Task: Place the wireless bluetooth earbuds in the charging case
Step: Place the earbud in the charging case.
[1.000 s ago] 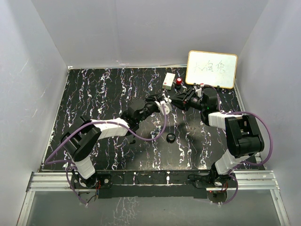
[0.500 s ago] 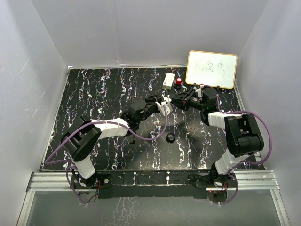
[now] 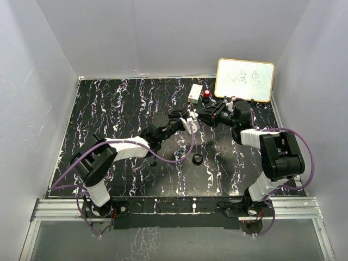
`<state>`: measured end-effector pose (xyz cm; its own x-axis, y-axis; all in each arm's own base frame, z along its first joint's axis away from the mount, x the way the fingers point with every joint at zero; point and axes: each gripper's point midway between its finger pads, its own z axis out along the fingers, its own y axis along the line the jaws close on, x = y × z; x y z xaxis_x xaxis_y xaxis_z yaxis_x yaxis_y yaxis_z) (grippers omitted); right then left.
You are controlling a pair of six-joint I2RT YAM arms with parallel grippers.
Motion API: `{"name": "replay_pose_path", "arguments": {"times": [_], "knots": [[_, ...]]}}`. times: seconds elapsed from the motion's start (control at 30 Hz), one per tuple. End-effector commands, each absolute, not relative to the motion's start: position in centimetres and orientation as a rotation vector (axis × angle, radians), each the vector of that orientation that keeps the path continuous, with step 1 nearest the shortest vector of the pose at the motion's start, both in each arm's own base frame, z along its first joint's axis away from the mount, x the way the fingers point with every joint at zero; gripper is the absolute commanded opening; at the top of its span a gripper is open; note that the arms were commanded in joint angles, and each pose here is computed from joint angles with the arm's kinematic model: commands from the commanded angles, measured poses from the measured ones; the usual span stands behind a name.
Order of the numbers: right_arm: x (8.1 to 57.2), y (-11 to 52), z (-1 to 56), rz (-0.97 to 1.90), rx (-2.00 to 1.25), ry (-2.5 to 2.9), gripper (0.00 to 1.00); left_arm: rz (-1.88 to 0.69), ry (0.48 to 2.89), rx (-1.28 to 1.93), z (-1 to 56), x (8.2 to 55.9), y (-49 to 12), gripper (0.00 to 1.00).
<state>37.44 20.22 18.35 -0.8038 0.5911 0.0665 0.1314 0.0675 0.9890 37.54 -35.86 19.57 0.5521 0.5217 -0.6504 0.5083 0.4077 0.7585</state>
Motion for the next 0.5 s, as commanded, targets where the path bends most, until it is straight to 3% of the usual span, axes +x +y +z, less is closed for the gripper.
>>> {"name": "replay_pose_path", "arguments": {"times": [0.0,0.47], "knots": [[38.36,20.53,20.70,1.808,0.632,1.932,0.00,0.001,0.978,1.166,22.75,37.35,-36.95,0.00],[38.35,20.55,20.96,1.818,0.633,1.922,0.00,0.016,0.975,1.191,22.07,37.07,-37.36,0.00]]}}
